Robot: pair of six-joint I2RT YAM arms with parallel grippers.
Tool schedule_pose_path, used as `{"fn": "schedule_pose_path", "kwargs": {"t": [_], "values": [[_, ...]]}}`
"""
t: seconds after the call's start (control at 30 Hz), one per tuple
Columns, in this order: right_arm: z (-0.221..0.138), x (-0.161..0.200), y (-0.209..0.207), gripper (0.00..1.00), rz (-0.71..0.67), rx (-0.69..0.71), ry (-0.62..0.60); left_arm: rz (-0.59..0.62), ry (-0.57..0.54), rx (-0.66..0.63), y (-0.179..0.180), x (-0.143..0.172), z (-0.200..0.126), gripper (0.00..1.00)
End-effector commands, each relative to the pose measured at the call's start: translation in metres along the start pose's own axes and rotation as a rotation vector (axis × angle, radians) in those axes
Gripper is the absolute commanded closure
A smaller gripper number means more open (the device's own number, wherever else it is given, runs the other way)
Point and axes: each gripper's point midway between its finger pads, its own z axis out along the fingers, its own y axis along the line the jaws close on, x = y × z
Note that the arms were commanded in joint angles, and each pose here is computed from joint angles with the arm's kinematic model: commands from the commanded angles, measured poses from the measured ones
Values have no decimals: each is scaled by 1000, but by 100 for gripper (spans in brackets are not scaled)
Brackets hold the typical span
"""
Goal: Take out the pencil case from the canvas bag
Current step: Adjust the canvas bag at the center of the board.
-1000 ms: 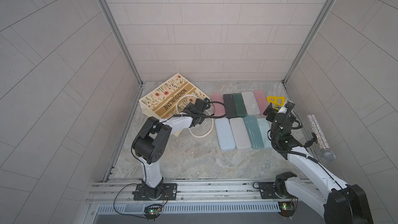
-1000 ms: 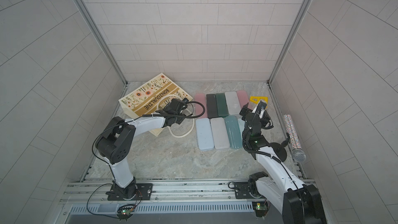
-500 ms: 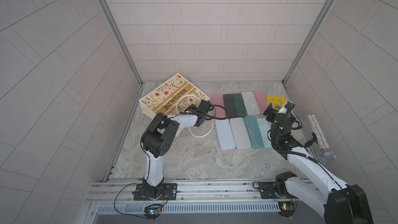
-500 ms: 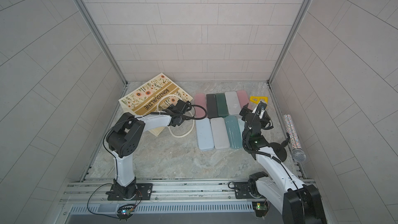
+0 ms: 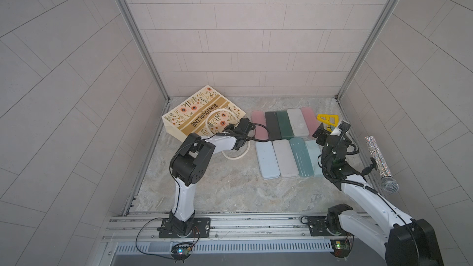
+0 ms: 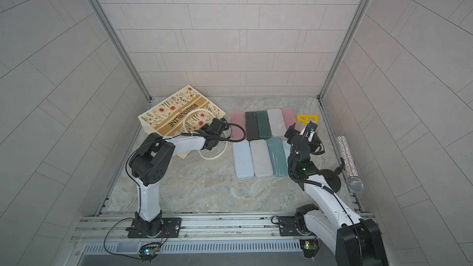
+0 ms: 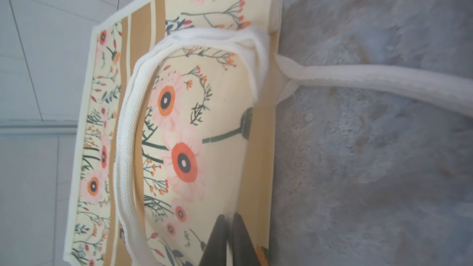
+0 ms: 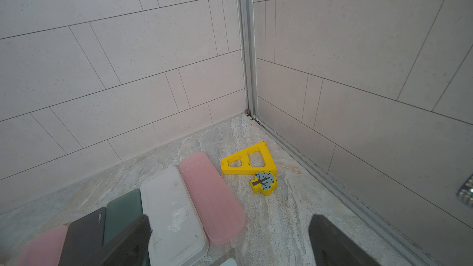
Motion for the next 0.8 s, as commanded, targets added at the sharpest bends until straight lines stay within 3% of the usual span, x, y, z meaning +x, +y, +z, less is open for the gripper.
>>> {"fn": "schedule_pose_path", "kwargs": {"t": [0.0, 0.13, 0.5, 0.63, 0.77], "values": [[0, 3, -5, 0, 19, 20, -4, -39, -15, -88, 28, -7, -11, 100], [0, 3, 1, 0, 4, -10, 5, -89, -41, -112, 55, -13, -32, 100], [-3, 0, 14, 0, -43, -77, 10, -232, -105, 29, 152, -30, -135, 100], [-3, 1, 14, 0, -45, -76, 14, -369, -180, 36, 197, -33, -166, 100], [-3, 2, 14, 0, -48, -77, 16, -603, -239, 131, 239, -27, -185, 100]]}}
